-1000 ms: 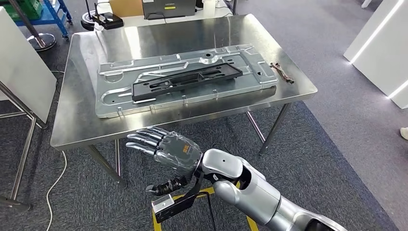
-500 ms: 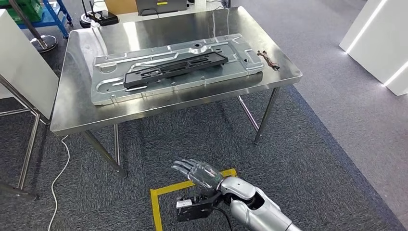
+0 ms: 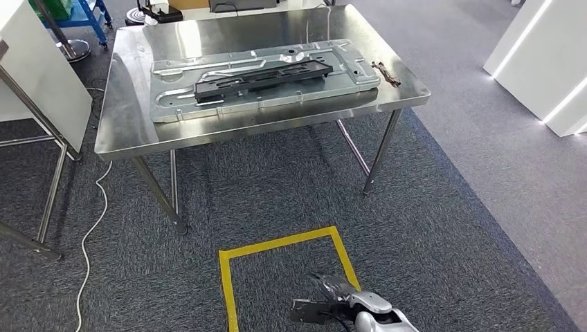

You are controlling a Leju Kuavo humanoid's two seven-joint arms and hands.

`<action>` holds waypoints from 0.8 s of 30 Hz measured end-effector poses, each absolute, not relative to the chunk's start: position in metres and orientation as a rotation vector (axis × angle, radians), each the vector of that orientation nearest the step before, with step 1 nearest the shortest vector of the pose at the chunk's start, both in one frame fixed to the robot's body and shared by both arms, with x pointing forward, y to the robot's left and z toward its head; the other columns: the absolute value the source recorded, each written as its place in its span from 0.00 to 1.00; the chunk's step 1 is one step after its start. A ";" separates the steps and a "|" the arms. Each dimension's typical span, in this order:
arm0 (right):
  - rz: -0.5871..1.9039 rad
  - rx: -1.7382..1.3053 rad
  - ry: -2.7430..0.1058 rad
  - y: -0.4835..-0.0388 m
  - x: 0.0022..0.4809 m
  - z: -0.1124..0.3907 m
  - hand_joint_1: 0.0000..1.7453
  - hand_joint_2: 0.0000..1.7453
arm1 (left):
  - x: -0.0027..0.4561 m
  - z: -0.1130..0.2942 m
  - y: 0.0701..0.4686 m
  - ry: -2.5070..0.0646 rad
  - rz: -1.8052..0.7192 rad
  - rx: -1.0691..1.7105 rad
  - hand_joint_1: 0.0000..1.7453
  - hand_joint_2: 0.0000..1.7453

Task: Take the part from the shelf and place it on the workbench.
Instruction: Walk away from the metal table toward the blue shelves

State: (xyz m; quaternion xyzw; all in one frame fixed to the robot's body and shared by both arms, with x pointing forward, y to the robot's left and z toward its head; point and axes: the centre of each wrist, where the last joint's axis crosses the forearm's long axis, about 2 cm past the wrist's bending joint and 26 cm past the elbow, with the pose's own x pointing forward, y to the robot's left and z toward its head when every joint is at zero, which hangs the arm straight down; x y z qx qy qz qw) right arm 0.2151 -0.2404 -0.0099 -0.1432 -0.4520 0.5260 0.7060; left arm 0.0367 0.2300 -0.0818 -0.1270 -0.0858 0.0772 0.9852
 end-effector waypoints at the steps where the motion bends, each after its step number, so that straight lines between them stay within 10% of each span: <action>1: 1.155 -0.312 -0.963 -0.245 0.211 -0.018 0.00 0.00 | 0.037 -0.082 0.230 -0.175 0.147 -0.251 0.00 0.00; 8: 1.011 -0.242 -0.706 -0.265 0.168 -0.067 0.00 0.00 | 0.042 -0.084 0.233 -0.187 0.071 -0.247 0.00 0.00; 12: 0.856 -0.143 -0.550 -0.269 0.134 -0.086 0.00 1.00 | 0.040 -0.088 0.234 -0.176 0.052 -0.245 0.00 0.00; 24: 0.518 -0.030 -0.176 -0.275 0.071 -0.107 0.00 1.00 | 0.053 -0.095 0.228 -0.189 0.019 -0.267 0.00 0.00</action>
